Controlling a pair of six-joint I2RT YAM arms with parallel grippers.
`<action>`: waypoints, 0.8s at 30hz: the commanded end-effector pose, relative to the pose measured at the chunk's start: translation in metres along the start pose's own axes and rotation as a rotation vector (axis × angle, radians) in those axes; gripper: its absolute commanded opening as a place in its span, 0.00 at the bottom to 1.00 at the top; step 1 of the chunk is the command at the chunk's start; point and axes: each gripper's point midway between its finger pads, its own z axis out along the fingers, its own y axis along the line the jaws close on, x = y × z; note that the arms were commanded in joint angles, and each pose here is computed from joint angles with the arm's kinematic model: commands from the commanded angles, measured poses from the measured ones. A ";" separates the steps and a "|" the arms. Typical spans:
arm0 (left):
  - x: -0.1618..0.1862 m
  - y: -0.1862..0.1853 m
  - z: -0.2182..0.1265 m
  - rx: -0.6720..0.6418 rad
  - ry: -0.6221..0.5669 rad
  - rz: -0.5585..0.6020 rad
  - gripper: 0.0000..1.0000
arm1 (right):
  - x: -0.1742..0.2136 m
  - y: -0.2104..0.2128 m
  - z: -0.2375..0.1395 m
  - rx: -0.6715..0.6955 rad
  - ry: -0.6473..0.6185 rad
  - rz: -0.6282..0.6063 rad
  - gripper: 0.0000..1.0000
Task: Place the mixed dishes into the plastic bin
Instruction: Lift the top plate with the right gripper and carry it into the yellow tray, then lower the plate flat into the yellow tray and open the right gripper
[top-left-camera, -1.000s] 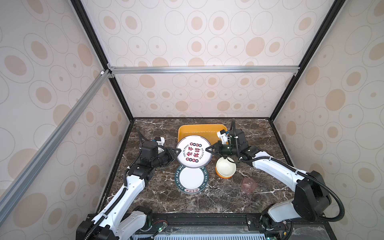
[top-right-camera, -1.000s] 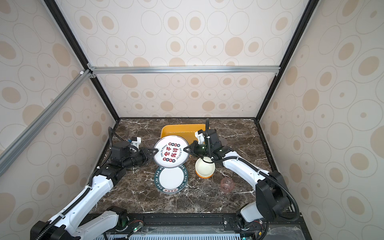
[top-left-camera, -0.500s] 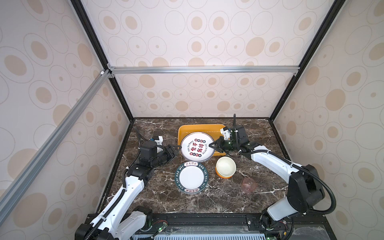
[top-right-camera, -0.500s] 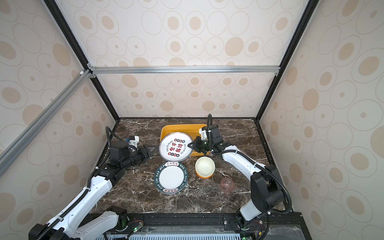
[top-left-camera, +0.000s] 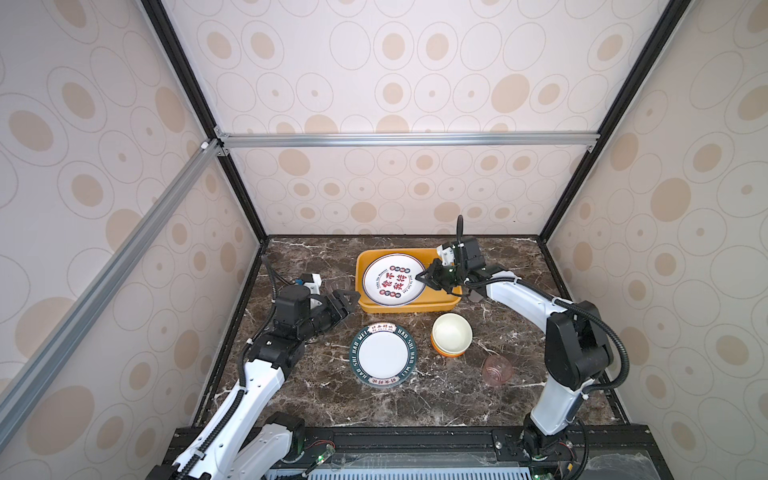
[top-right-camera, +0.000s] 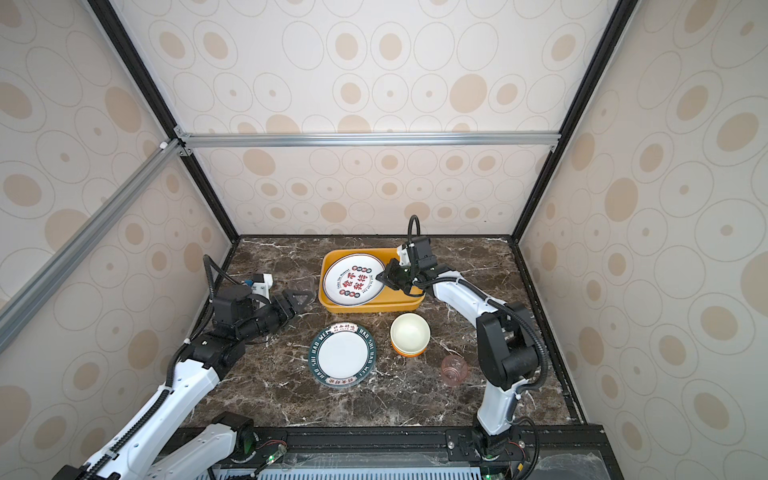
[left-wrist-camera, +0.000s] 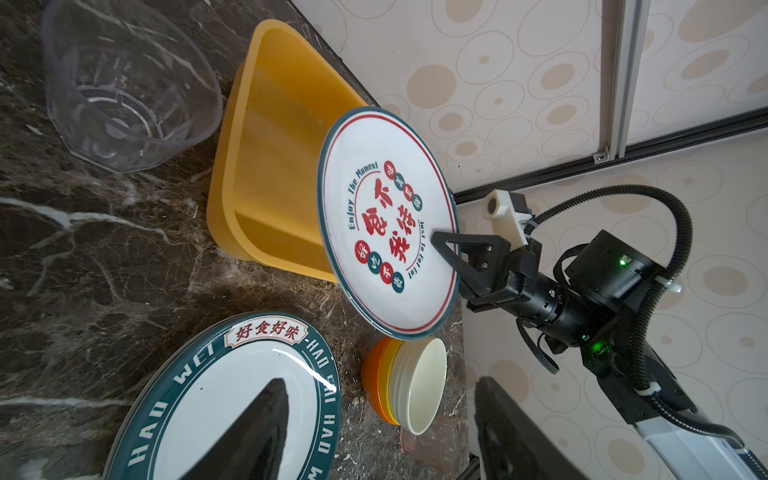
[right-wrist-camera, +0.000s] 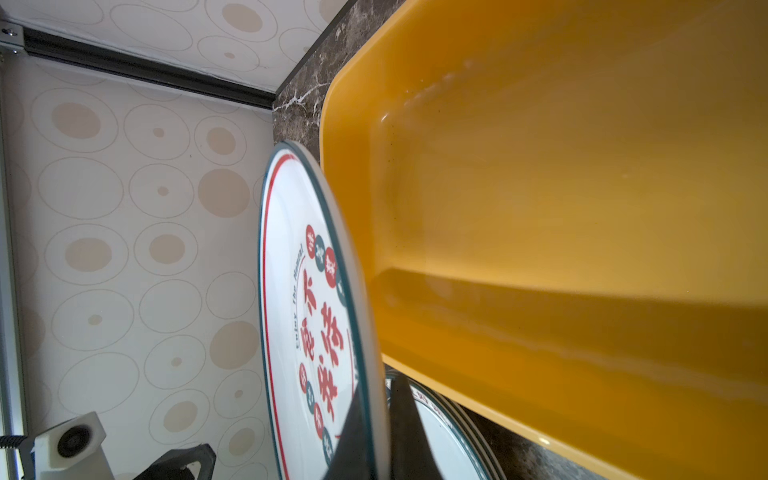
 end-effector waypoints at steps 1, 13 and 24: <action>-0.001 0.004 -0.004 -0.015 -0.009 0.011 0.71 | -0.017 0.012 0.003 -0.020 -0.022 -0.024 0.01; 0.003 0.011 0.000 -0.033 0.005 -0.003 0.72 | -0.037 -0.008 0.035 0.022 -0.014 -0.011 0.01; 0.005 0.017 0.005 -0.051 0.015 -0.014 0.72 | -0.042 -0.028 0.059 0.057 0.005 0.005 0.01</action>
